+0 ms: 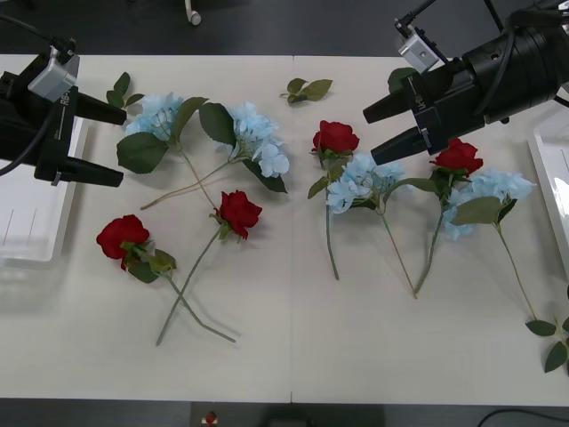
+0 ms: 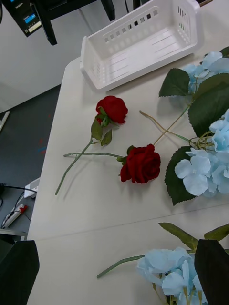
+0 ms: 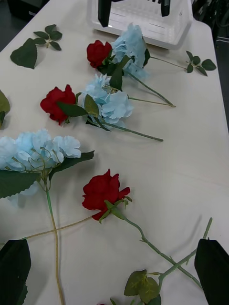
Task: Put the red flowers into the right box and the blue flowers into the left box
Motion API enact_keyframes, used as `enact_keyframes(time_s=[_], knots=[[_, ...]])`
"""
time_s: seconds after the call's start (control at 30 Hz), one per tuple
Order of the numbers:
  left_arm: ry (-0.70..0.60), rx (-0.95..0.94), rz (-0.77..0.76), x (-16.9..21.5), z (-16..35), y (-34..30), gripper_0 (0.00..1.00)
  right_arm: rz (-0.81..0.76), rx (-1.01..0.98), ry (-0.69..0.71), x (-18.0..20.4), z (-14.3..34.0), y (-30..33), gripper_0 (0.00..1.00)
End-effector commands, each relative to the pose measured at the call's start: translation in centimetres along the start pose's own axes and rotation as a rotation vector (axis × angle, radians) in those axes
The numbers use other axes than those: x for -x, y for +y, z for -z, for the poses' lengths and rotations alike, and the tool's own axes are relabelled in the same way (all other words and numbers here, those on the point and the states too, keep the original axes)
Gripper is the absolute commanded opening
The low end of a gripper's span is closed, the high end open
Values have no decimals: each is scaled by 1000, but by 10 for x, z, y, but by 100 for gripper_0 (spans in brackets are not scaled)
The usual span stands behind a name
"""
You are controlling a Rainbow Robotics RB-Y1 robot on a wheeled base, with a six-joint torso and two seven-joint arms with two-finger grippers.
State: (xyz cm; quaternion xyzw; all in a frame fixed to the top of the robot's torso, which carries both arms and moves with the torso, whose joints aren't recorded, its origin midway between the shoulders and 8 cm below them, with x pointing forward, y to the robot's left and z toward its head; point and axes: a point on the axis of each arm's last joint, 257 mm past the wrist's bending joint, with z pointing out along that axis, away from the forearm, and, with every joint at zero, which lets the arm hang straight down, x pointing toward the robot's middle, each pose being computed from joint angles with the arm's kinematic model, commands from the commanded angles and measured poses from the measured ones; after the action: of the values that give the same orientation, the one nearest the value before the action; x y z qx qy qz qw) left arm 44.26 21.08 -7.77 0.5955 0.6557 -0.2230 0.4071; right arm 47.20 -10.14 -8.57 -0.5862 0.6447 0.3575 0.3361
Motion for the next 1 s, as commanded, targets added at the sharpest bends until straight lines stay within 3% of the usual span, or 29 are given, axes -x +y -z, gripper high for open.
enact_keyframes(time_s=[0.03, 0.13, 0.37, 0.4, 0.7, 0.8, 1.0], knots=[[-7, 49, -6, 5, -2, 14, 100, 32, 4, -8, 13, 1, 1, 95], [19, 80, 2, 3, -8, 21, 100, 32, 4, -8, 13, 1, 1, 95], [96, 232, 212, -3, -15, 46, 100, 32, 4, -8, 13, 1, 1, 95], [106, 256, 252, -5, -16, 49, 100, -90, 60, 16, -47, -28, 17, 95], [166, 458, 614, -20, -29, 69, 100, -172, 50, 45, -48, -23, 16, 95], [173, 492, 772, -28, -42, 68, 100, -279, 46, 124, -44, -14, 25, 95], [187, 575, 990, -42, -69, 76, 100, -651, -68, 300, -37, 5, 66, 95]])
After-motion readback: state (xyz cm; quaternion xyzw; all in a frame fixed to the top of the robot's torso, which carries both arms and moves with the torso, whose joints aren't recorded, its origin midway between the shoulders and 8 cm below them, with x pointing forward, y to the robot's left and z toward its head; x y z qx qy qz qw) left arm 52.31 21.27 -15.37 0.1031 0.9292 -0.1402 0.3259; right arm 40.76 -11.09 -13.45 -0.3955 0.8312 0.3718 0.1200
